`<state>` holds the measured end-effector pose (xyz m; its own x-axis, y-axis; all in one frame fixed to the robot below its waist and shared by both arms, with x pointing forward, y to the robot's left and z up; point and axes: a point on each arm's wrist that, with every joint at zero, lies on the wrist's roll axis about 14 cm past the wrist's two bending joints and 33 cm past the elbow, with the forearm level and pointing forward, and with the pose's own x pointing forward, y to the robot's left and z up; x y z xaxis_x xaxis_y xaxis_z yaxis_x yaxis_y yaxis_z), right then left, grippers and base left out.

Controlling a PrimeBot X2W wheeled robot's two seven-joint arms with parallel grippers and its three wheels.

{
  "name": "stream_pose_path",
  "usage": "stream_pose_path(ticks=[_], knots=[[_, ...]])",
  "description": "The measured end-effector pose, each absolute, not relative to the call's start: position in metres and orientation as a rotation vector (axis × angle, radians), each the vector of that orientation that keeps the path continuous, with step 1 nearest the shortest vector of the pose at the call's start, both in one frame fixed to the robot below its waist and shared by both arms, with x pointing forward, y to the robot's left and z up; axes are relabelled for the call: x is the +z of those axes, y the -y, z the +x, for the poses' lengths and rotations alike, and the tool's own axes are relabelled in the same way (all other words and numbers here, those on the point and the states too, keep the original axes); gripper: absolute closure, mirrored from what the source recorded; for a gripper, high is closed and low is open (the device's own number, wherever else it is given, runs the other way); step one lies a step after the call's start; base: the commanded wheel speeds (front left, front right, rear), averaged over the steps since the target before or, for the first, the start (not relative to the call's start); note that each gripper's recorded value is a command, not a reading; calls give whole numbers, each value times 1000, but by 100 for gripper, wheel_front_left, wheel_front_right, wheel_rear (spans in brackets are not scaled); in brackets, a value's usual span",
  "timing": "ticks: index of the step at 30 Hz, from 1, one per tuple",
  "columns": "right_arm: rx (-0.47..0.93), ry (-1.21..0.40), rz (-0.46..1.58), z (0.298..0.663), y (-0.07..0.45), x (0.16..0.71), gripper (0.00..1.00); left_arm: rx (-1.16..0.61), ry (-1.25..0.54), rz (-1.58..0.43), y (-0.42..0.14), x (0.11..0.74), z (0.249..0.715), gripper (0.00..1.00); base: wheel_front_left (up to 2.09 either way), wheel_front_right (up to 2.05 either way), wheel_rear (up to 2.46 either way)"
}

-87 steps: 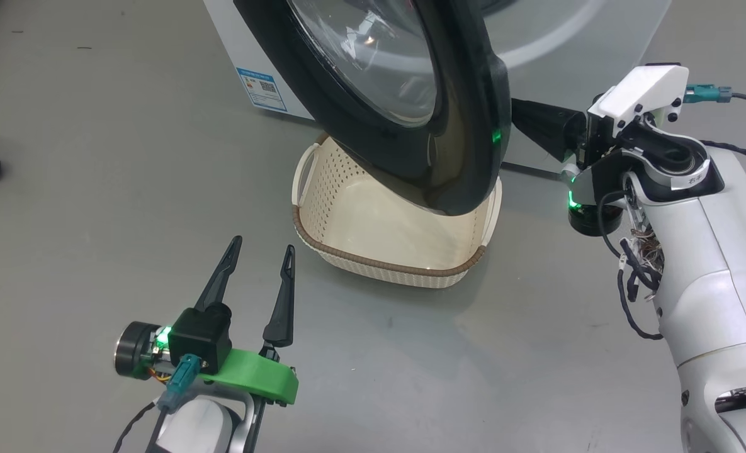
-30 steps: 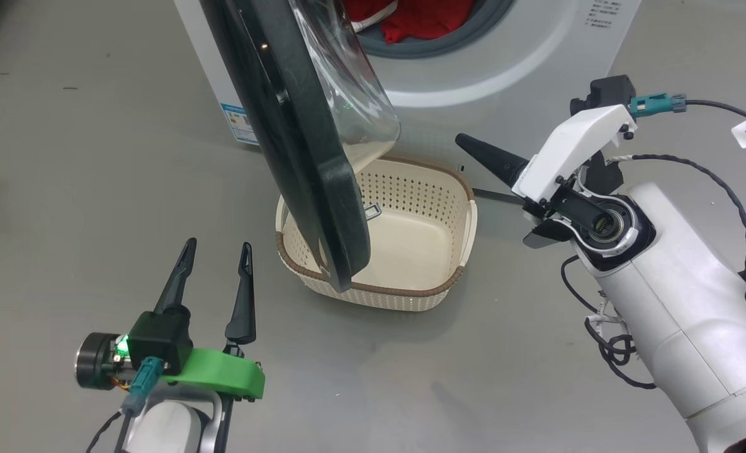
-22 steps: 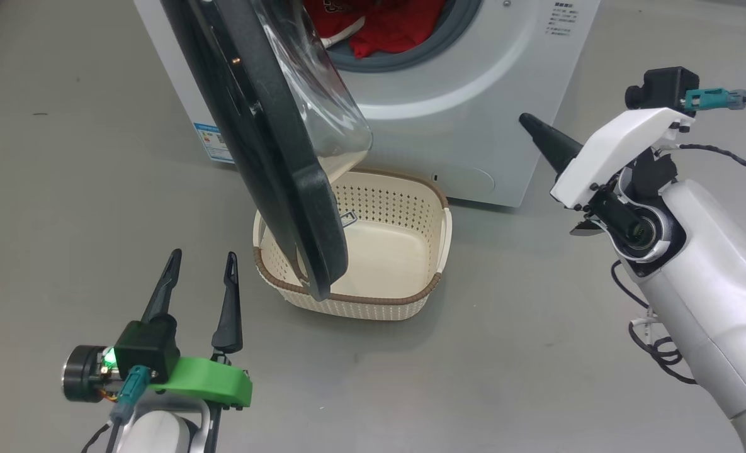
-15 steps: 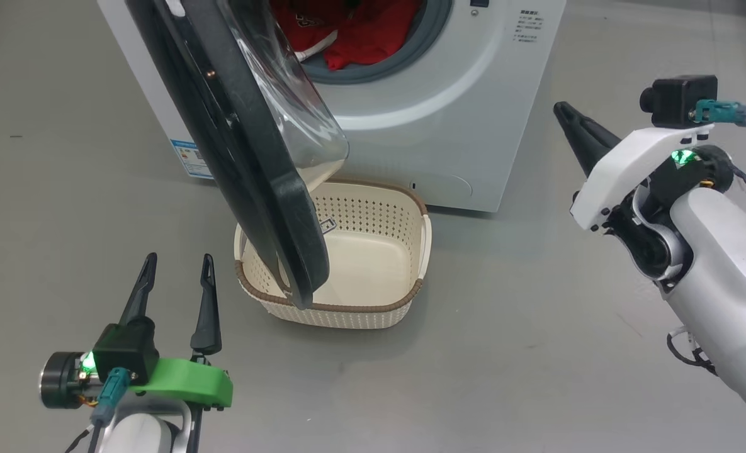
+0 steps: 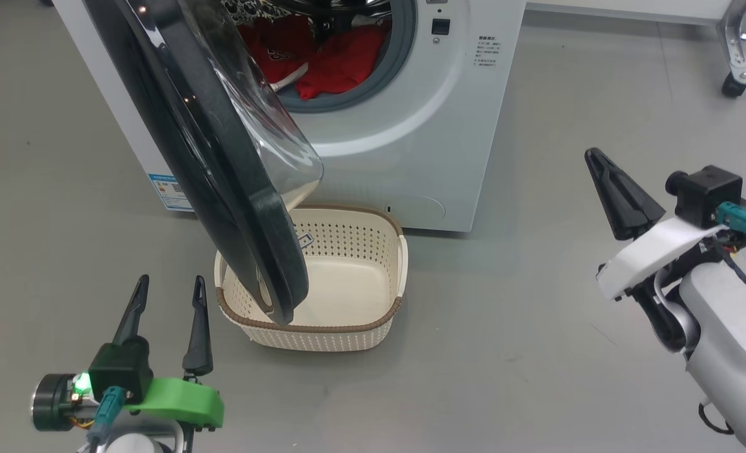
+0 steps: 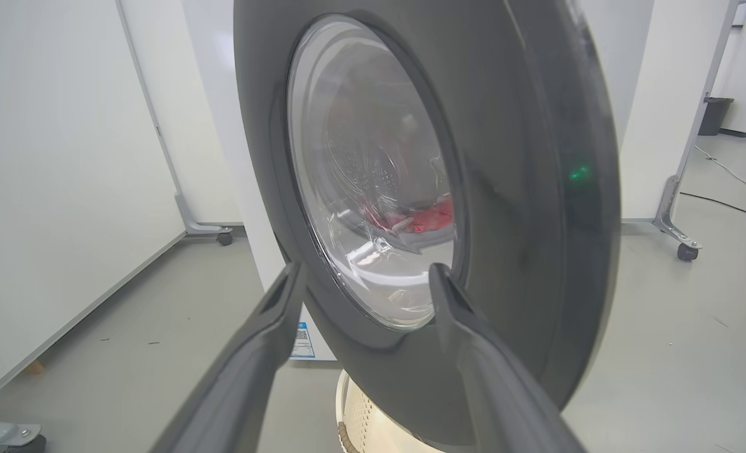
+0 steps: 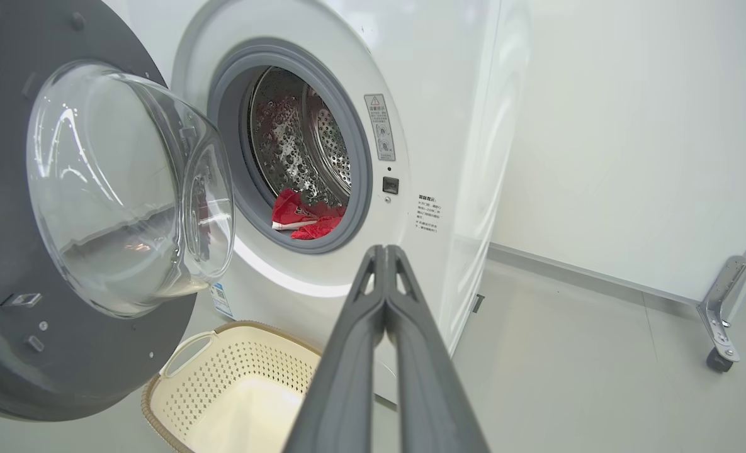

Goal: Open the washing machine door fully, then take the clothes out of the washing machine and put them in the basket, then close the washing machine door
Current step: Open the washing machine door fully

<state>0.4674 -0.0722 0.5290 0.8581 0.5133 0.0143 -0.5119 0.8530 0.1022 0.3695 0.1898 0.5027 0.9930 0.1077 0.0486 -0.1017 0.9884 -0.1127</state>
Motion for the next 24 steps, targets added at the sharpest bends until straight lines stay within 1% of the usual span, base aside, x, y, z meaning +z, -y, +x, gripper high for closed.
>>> stream_pose_path(ticks=[8, 9, 10, 11, 12, 15, 21, 24], knots=[[354, -97, 138, 447, 106, 494, 100, 114, 41, -107, -194, 497, 361, 0, 0, 0, 0], [328, -100, 144, 446, 110, 493, 91, 114, 41, -107, -194, 497, 361, 0, 0, 0, 0], [303, -105, 144, 445, 114, 491, 59, 112, 39, -107, -193, 497, 361, 0, 0, 0, 0], [290, -108, 139, 443, 117, 489, 10, 111, 39, -107, -193, 497, 361, 0, 0, 0, 0], [278, -111, 142, 441, 120, 488, 0, 109, 41, -108, -192, 497, 361, 0, 0, 0, 0], [236, -90, 193, 440, 128, 494, 0, 103, 48, -110, -191, 499, 362, 0, 0, 0, 0], [199, -3, 230, 444, 136, 519, 0, 91, 43, -113, -186, 498, 364, 0, 0, 0, 0], [168, 9, 232, 440, 145, 518, 0, 83, 35, -112, -184, 495, 366, 0, 0, 0, 0]])
